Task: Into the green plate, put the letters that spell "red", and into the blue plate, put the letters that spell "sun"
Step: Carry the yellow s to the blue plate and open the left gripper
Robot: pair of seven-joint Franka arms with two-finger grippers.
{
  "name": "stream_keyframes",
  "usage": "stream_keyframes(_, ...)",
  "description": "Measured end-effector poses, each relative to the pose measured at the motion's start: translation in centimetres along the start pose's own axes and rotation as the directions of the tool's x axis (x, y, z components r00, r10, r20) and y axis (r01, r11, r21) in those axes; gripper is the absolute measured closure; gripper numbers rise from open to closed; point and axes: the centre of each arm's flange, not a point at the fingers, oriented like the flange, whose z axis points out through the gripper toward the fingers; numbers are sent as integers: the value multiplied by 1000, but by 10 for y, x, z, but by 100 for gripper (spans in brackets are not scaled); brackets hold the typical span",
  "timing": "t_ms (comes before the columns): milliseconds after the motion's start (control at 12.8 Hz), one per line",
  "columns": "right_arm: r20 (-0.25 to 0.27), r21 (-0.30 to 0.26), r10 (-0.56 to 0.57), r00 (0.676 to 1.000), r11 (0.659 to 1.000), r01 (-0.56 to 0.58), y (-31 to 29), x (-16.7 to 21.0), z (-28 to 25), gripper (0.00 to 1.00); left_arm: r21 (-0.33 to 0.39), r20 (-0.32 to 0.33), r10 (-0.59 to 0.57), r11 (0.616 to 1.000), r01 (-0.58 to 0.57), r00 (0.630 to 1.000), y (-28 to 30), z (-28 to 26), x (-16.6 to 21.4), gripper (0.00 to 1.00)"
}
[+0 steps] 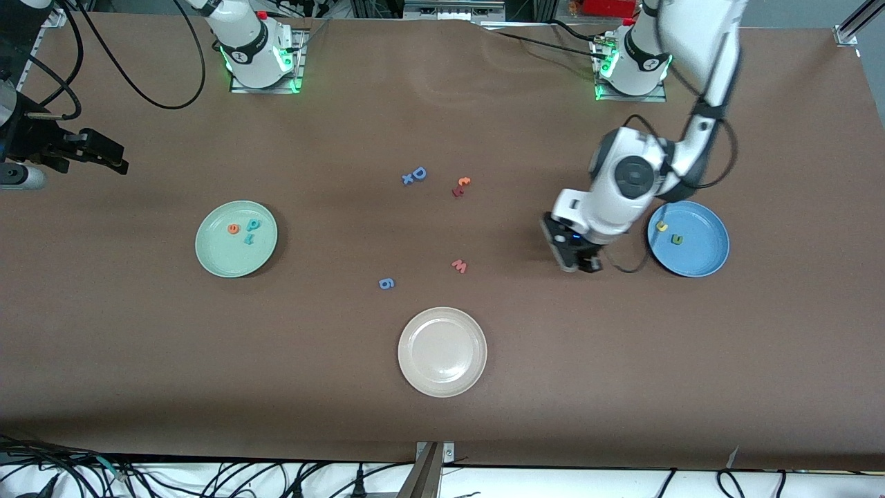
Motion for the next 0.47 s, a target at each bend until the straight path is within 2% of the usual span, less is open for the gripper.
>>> stream_keyframes(233,0,0,-1,1000,1000,1,0,0,0,0,-51,50,-222,973,225,974,-63,-38,-103,78)
stream_keyframes(467,2,0,-1,1000,1000,1,-1,0,0,0,-72,103,-341,934,349,934,-78,-26,-162,78)
